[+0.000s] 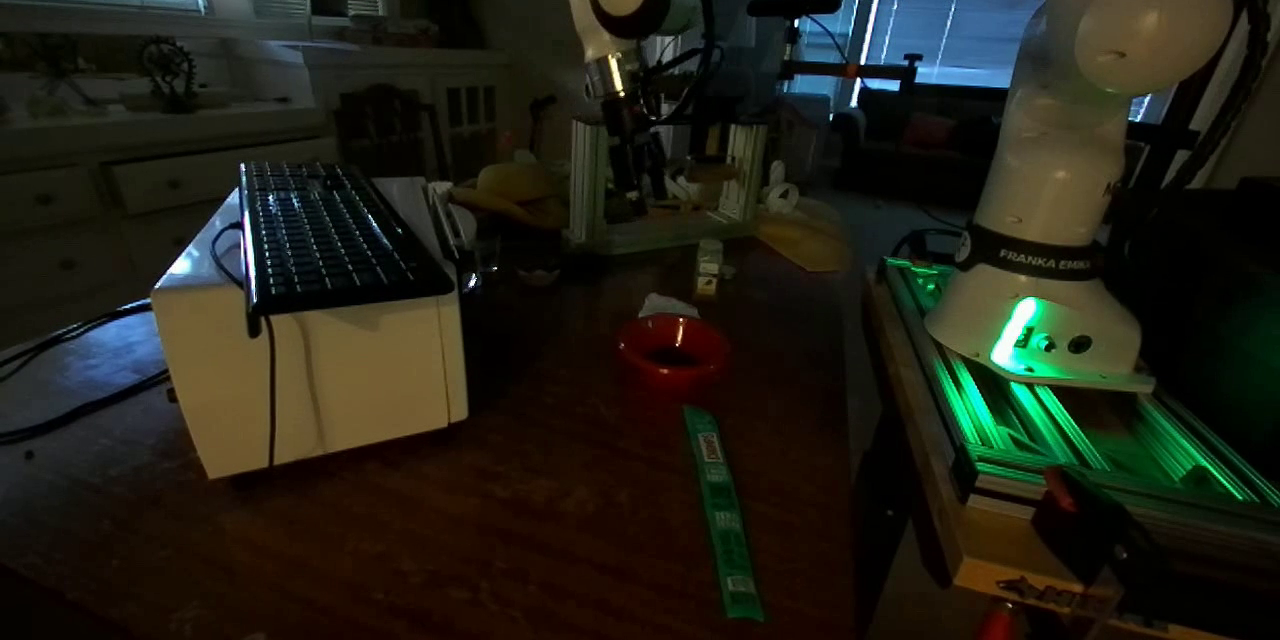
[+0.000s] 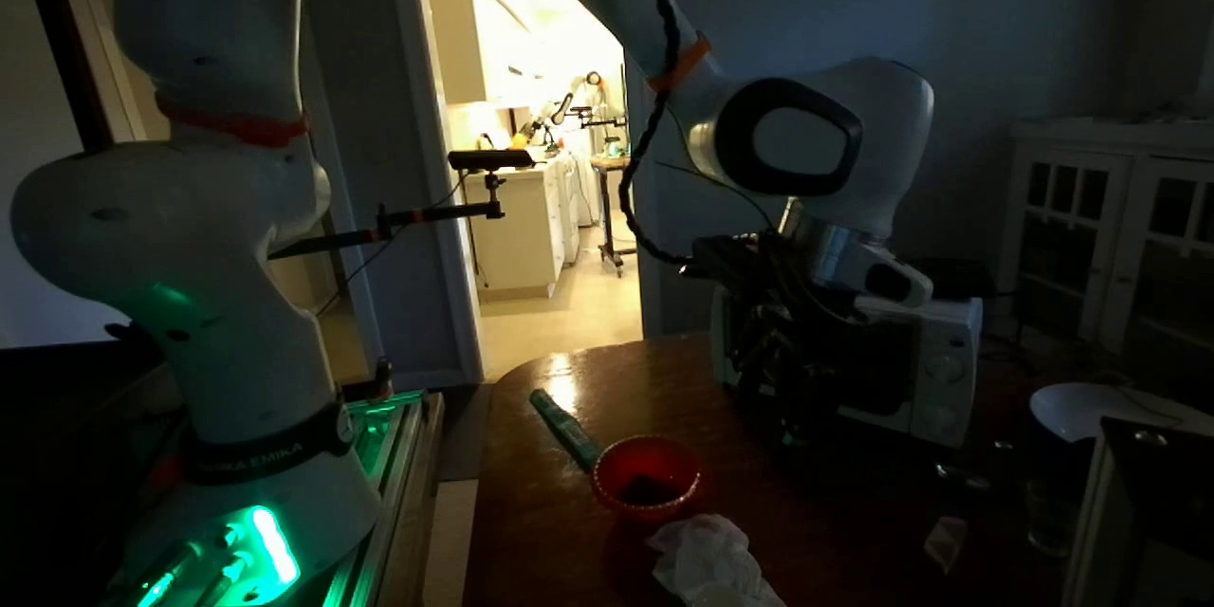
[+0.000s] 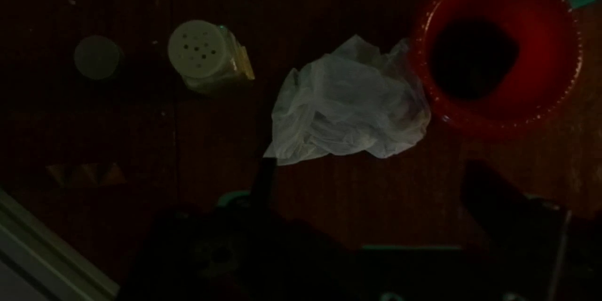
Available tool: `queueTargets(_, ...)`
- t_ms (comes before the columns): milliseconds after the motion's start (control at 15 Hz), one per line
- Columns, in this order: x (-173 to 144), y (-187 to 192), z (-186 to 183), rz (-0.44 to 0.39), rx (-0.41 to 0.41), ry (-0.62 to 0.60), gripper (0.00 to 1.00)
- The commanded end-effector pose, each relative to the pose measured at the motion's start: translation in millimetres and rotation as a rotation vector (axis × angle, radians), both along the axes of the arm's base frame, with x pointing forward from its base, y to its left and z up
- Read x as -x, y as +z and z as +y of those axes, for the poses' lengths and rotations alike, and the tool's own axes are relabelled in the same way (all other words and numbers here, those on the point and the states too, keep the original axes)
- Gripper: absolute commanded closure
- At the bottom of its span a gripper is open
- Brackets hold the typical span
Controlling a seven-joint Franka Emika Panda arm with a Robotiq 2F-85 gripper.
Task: Spray some salt contents into the red bowl
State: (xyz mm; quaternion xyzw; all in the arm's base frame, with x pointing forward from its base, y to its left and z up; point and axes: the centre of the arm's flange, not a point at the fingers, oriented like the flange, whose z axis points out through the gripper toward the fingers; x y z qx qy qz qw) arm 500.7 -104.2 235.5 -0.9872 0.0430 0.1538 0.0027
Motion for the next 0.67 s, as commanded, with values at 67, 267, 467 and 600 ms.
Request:
queueTargets(67, 40, 28, 25, -0.111, -0.027, -0.099, 0.00)
queueTargets(267, 24, 25, 19, -0.087, -0.023, -0.072, 0.00)
queueTargets(467, 23, 25, 18, -0.087, -0.023, -0.073, 0.00)
queueTargets(600, 23, 24, 17, -0.086, -0.022, -0.074, 0.00)
